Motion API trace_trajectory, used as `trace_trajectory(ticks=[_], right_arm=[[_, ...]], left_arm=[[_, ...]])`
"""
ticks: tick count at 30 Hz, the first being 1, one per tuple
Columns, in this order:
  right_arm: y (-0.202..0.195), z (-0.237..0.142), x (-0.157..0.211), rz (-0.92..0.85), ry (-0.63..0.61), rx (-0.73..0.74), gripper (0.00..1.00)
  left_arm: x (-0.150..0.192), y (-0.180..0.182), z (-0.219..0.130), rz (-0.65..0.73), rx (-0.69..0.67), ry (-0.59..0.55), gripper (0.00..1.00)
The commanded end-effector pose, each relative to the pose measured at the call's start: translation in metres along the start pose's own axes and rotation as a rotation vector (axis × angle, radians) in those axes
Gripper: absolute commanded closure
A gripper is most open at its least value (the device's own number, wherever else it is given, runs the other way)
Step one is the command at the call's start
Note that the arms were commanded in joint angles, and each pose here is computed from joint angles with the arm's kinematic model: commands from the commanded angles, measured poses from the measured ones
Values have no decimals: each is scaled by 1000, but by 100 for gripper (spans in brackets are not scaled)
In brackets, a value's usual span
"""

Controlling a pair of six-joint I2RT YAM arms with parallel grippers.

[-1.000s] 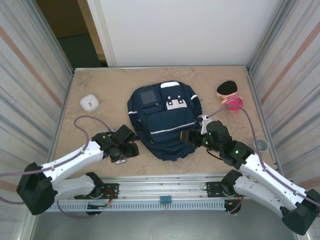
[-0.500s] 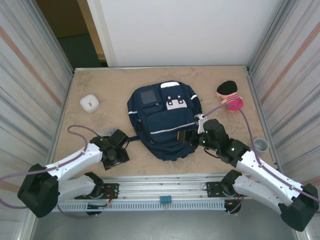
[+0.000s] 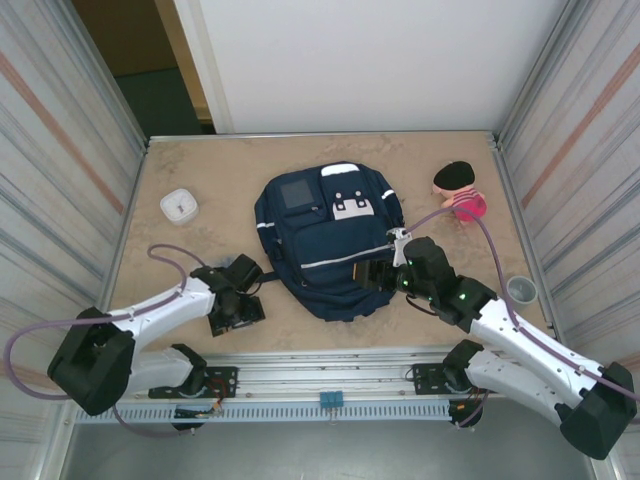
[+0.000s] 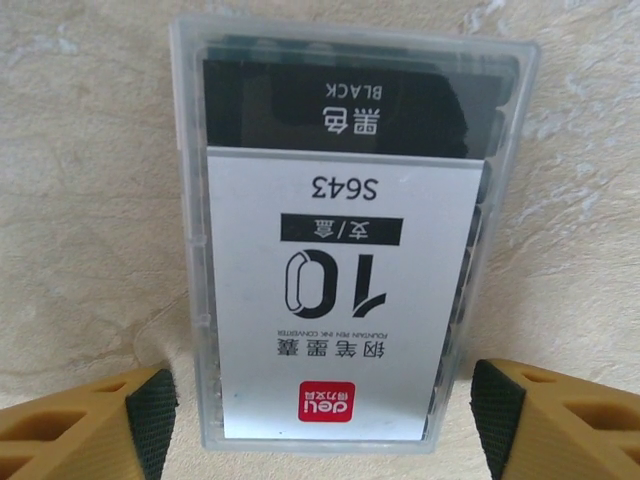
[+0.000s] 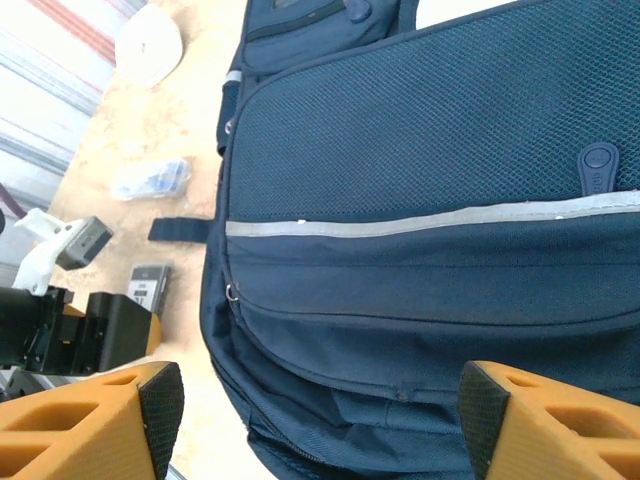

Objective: Pack the student bag

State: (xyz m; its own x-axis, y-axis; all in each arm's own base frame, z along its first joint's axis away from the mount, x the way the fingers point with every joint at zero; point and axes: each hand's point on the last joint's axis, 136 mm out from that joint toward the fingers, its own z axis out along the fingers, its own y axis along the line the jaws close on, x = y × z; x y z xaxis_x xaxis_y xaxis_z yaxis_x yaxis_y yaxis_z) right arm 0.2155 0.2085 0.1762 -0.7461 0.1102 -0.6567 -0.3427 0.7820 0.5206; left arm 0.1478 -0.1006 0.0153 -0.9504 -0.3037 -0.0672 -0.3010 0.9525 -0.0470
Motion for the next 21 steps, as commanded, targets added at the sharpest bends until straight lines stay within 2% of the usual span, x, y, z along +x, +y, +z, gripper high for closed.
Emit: trace_trajectory(ticks=[1, 6, 13, 21], right_arm=[[13, -3, -9, -27, -19, -41, 27], [14, -1, -8, -28, -5, -48, 27], [15, 1, -5, -28, 10, -53, 27], [29, 13, 1, -41, 75, -123, 26]], left_arm=[[-8, 1, -2, 33, -28, -24, 22], [-15, 1, 2, 77, -59, -22, 29], [-13, -3, 6, 79, -55, -3, 46], [-16, -17, -18, 61, 49, -52, 50]])
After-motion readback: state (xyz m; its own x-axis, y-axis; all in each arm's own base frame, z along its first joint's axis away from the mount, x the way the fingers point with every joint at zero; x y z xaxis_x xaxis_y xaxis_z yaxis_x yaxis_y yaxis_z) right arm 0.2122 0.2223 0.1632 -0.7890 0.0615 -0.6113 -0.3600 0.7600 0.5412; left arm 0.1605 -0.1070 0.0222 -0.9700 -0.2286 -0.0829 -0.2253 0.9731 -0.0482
